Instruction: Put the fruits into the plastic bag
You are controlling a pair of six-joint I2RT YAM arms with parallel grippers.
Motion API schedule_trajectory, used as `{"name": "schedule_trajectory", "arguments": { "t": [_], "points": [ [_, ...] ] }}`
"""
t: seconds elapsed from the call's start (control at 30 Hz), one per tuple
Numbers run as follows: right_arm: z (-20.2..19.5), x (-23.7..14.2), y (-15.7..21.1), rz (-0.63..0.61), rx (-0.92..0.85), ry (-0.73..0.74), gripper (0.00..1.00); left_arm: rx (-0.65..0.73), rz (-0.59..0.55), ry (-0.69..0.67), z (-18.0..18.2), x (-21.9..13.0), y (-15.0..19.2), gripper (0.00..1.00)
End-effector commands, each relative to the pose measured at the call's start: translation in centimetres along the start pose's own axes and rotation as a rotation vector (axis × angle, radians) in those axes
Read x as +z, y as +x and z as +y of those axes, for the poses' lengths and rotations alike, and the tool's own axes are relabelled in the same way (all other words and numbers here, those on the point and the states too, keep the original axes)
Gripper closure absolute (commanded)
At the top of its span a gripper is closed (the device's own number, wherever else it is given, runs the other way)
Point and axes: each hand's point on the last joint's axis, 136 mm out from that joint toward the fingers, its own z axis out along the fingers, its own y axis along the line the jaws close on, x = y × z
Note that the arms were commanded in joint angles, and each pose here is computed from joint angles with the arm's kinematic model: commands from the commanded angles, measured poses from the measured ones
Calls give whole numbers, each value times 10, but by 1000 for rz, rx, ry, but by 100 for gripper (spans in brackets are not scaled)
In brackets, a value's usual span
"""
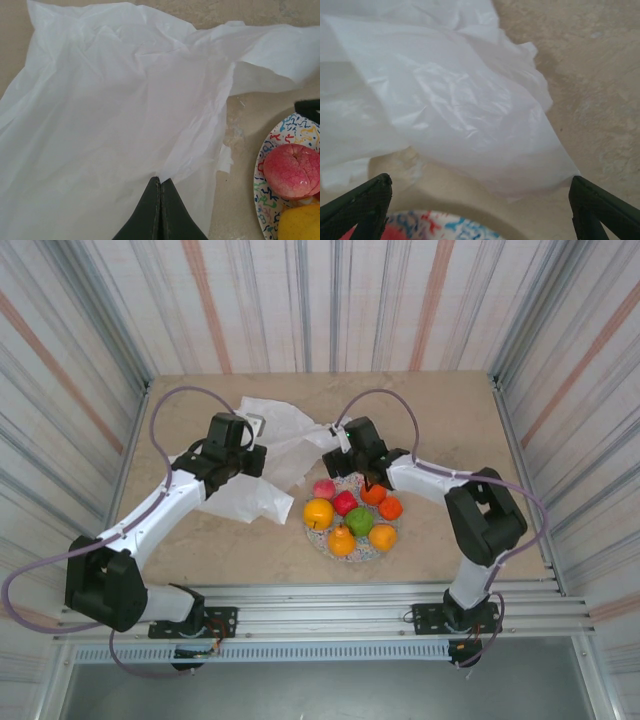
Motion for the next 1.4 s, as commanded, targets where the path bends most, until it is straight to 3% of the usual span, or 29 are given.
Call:
{"name": "schedule_trajectory", "arguments": {
  "t": [0.0, 0.27, 0.5, 0.6, 0.8, 0.93, 1.13, 1.23, 1.37],
  "points": [
    [-13, 5, -17, -29, -34, 82, 8, -23, -16, -23, 5, -6, 1, 100],
    [-27, 11, -23, -56, -101, 148, 1, -15, -12, -36, 8, -7, 4, 100],
    [-2, 29, -27, -41, -193, -44, 0, -7, -5, -44, 9, -4, 6, 100],
    [4, 38, -29, -32, -237, -68, 12, -6, 3, -49, 9, -2, 8, 100],
    [2, 36, -39, -31, -242, -38, 56, -25, 19, -100, 18, 0, 14, 100],
    [8, 21, -58, -71, -186, -66, 70, -38, 36, -162, 30, 3, 23, 100],
    [24, 6, -75, -62, -115, -133, 81, -33, 27, -216, 39, 0, 25, 99],
    [34, -5, -81, -56, -59, -189, 83, -39, 13, -180, 33, -2, 24, 92],
    [40, -16, -87, -51, 0, -227, 84, -1, -36, -79, 13, -6, 14, 63]
  ]
}}
